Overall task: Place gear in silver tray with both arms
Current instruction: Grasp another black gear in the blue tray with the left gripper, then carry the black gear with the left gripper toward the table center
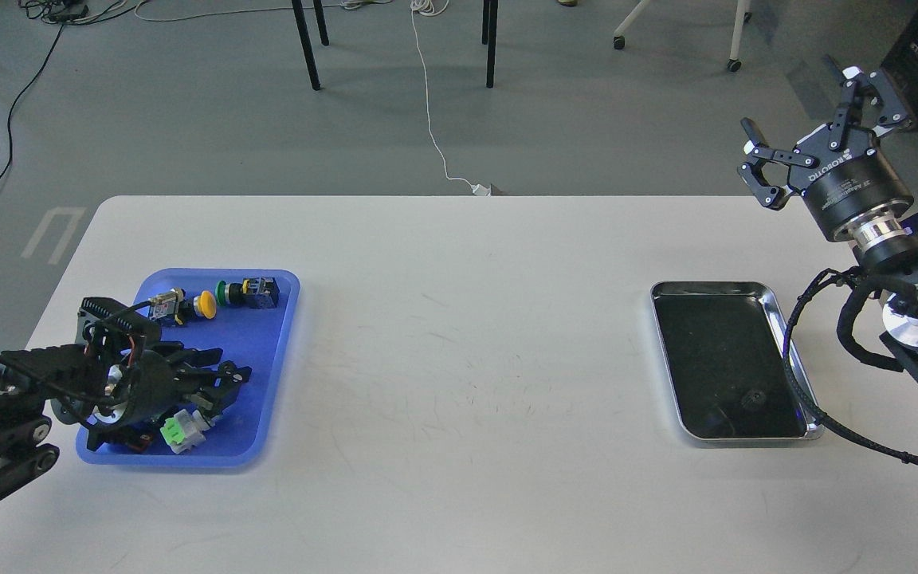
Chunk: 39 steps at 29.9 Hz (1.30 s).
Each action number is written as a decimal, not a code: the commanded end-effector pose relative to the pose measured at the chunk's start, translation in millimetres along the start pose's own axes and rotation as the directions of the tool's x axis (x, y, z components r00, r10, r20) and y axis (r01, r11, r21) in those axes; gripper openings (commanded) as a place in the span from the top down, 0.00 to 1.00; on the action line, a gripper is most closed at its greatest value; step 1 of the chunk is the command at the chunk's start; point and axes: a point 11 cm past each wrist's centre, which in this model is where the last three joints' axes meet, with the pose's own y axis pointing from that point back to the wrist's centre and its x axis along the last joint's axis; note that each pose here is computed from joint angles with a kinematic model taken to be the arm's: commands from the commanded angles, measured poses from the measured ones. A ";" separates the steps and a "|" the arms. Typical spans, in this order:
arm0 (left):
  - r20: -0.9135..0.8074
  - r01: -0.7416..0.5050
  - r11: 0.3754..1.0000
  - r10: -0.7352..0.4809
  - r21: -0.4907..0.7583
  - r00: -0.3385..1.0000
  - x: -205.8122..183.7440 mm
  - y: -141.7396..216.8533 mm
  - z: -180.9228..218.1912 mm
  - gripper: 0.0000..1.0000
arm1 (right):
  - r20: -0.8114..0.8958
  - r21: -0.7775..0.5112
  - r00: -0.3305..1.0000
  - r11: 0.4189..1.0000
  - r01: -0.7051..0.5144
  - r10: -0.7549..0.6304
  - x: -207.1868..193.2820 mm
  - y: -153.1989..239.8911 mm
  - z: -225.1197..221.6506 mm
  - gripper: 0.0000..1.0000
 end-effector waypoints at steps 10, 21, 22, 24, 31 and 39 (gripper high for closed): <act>0.015 -0.008 1.000 0.008 0.007 1.000 6.1 8.4 -4.5 0.83 | -0.002 0.009 1.000 1.000 -0.006 0.006 1.0 -0.5 -3.4 0.04; 0.145 -0.200 0.975 0.212 -0.097 0.966 113.9 10.9 34.0 0.82 | -0.003 0.017 1.000 1.000 0.012 -0.012 -3.9 1.3 -9.7 0.03; 0.151 -0.216 0.967 0.235 -0.134 0.960 125.0 3.3 48.8 0.82 | -0.004 0.010 1.000 1.000 0.011 -0.011 -3.1 5.1 -8.1 0.04; 0.163 -0.227 0.954 0.260 -0.196 0.952 139.3 -9.8 75.0 0.82 | -0.020 -0.013 1.000 1.000 0.007 -0.007 1.2 17.7 -7.9 0.04; 0.214 -0.166 0.913 0.258 -0.372 0.942 147.4 -54.0 164.3 0.83 | -0.105 -0.119 0.994 0.992 -0.033 0.021 21.1 70.9 -14.6 0.04; 0.175 -0.133 0.896 0.225 -0.423 0.959 142.9 -104.7 223.1 0.83 | -0.205 -0.247 0.978 0.966 -0.082 0.031 31.3 120.3 -22.5 0.03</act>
